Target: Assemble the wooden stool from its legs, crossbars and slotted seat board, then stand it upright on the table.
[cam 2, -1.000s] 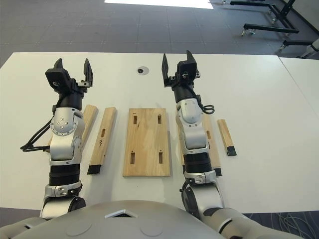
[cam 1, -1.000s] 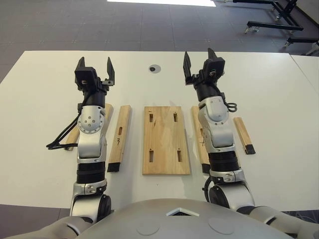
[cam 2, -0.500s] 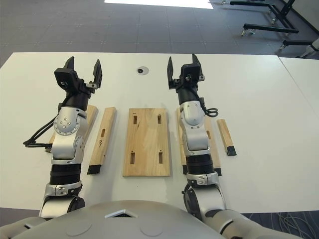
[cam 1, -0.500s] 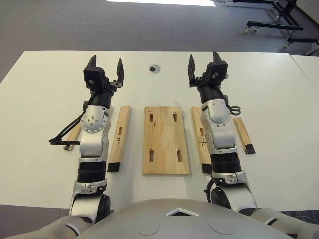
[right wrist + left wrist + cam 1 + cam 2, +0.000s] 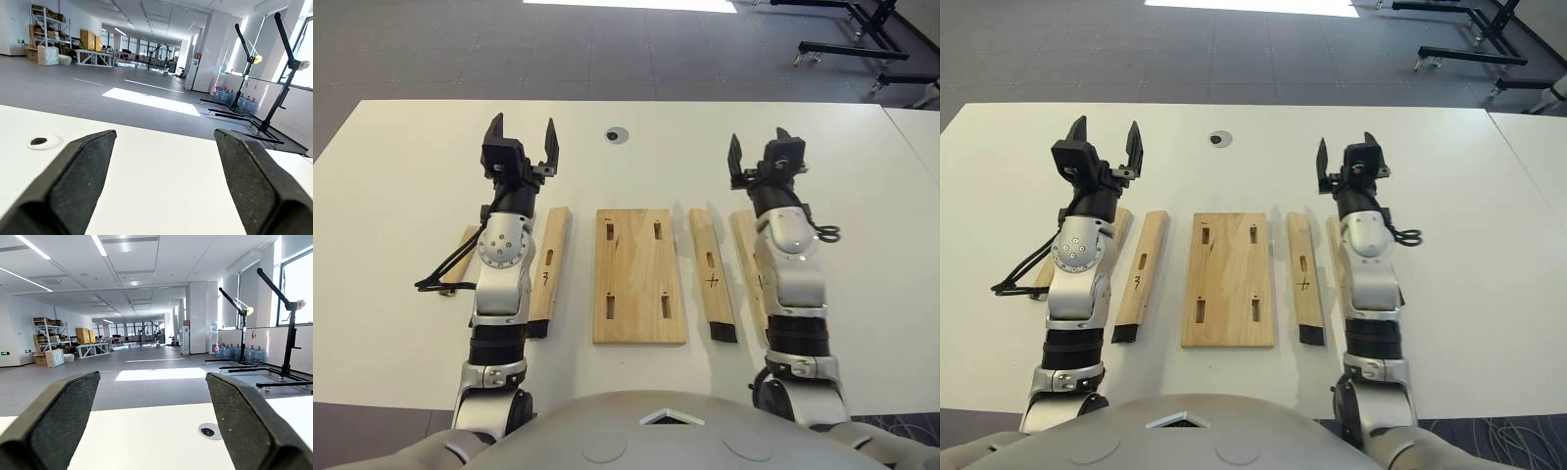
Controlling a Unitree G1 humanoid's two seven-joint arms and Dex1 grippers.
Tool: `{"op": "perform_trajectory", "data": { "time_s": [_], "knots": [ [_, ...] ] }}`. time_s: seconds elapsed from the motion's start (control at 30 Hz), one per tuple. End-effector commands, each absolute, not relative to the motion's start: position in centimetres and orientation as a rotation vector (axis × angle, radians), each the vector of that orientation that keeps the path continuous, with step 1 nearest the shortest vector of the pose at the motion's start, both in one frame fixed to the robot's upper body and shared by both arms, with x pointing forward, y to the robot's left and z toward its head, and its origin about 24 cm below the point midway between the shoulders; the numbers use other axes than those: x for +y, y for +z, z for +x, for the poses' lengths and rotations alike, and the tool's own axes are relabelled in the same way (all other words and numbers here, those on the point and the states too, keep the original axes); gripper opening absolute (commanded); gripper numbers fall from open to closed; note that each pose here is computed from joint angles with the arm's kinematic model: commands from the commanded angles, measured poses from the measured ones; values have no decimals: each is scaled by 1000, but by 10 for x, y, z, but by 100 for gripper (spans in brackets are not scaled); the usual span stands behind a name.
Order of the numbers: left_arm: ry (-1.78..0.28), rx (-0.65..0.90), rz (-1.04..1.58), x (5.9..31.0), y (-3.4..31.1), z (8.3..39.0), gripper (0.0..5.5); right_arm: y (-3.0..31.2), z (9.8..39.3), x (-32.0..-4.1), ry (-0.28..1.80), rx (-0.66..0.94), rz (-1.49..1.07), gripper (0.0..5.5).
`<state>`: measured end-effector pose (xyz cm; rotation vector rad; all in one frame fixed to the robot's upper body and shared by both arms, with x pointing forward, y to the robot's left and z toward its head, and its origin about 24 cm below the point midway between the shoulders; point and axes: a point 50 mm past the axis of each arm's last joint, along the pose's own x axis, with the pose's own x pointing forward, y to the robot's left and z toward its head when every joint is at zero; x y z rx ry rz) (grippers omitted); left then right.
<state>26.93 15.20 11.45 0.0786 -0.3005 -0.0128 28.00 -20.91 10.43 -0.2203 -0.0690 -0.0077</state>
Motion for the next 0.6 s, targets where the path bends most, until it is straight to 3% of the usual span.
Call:
{"op": "perform_trajectory", "data": {
  "time_s": [0.03,0.33,0.6],
  "knots": [
    [33,-290,97,159,113,260,396,116,266,-242,-1,-4,-251,369],
    [69,-282,70,160,112,245,396,80,210,-266,42,315,-147,369],
    [71,-284,70,159,112,237,396,64,190,-283,48,445,-175,369]
  ]
}}
